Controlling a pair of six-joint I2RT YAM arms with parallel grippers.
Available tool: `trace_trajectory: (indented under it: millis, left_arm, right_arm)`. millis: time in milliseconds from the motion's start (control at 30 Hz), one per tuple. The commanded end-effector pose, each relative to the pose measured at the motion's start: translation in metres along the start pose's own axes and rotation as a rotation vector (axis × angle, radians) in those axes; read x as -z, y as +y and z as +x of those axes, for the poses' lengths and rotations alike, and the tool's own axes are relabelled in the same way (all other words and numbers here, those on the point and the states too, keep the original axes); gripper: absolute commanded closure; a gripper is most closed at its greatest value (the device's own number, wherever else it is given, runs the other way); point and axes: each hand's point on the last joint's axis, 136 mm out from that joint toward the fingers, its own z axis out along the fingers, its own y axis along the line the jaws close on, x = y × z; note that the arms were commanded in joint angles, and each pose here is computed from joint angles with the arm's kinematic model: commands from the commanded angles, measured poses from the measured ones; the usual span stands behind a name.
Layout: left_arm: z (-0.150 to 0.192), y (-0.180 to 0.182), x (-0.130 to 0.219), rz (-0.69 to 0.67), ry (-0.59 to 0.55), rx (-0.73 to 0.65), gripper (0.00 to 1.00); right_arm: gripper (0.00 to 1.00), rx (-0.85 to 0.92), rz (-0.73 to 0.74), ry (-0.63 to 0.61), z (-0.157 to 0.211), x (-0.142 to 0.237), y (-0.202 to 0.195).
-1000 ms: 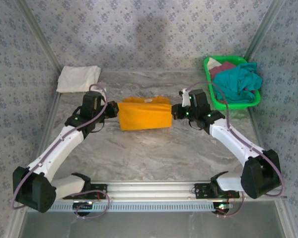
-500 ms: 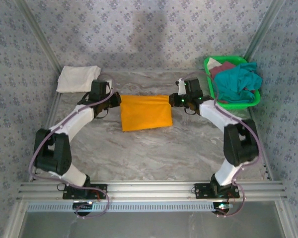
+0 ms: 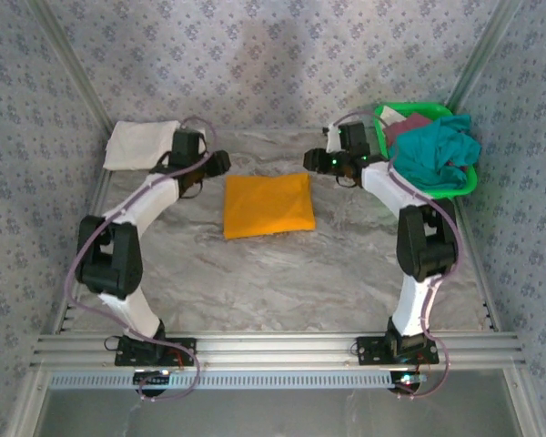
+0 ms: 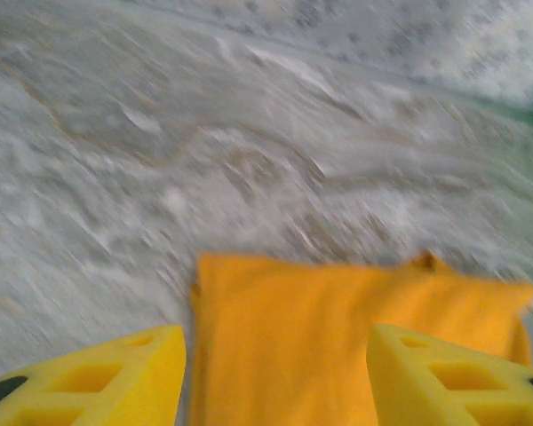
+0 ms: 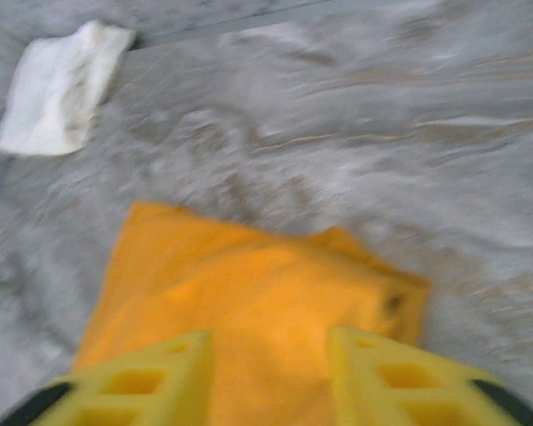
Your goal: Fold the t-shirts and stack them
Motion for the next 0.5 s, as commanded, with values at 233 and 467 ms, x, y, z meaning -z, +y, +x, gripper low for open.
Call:
trace_trajectory:
  millis: [233,467]
  left_arm:
    - [0.044,0.002,-0.069,0.019,0.028,0.004,0.47]
    - [0.04,0.029,-0.105,-0.037,0.022,0.05,0.49]
  right_arm:
    - [0.86,-0.102,-0.103,0.095,0.031,-0.084,-0.02]
    - [0.85,-0.149,-0.09,0.12,0.038,-0.122,-0.055]
